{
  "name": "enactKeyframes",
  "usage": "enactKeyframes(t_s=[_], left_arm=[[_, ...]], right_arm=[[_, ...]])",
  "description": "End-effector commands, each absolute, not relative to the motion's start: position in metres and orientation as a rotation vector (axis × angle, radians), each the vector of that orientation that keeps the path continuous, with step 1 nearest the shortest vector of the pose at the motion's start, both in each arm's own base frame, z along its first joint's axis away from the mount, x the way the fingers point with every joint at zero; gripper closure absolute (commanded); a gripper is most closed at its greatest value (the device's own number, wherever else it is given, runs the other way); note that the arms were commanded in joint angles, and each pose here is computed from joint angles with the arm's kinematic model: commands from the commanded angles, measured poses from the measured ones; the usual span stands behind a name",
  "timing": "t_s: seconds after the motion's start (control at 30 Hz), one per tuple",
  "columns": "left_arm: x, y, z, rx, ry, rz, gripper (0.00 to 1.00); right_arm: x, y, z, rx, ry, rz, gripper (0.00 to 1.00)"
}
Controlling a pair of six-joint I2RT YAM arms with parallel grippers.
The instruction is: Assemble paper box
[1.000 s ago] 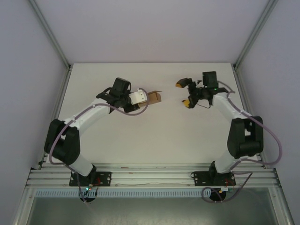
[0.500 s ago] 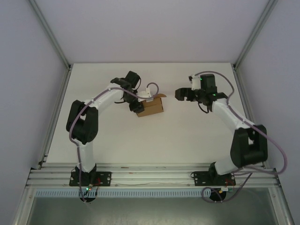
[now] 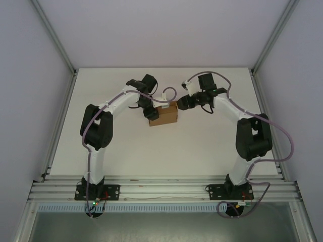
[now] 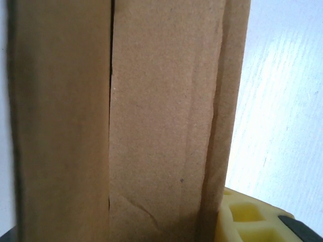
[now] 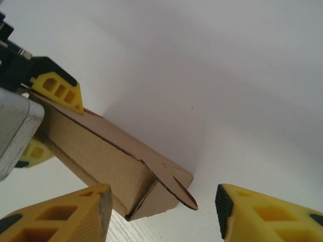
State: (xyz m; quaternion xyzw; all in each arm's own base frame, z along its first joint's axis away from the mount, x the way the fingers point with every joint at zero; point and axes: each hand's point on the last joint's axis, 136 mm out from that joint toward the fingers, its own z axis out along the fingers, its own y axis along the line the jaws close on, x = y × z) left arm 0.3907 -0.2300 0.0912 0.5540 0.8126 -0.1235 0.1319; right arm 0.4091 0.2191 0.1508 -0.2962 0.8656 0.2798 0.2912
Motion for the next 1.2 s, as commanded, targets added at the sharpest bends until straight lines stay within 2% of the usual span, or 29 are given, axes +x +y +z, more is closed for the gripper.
enactKeyframes(t_s=[0.0,0.03,0.4,0.67,0.8,0.97,1.17], left_arm=[[0.373,-0.228,0.076,1.669,2.432,-0.405,0.59],[0.372,-0.228,0.076,1.672,2.432,-0.405,0.59],[0.373,-0.233,0.077,1.675,2.422,-0.407,0.59],[0.379,-0.236,0.079,1.645,2.408,-0.400,0.59],[0.383,-0.238,0.081,1.630,2.398,-0.400,0.59],[0.385,-0.241,0.081,1.611,2.392,-0.410,0.58],[0.388,-0.242,0.081,1.599,2.387,-0.404,0.57]], right_arm=[[0.408,0.222,0.150,-0.867,2.308,0.736,0.48],[0.409,0.221,0.149,-0.873,2.311,0.733,0.52],[0.404,0.236,0.148,-0.970,2.294,0.808,0.71],[0.389,0.239,0.144,-0.998,2.343,0.853,1.00],[0.395,0.240,0.142,-0.813,2.380,0.834,1.00],[0.414,0.249,0.151,-0.318,2.382,0.836,1.00],[0.404,0.260,0.145,-0.264,2.350,0.823,1.00]])
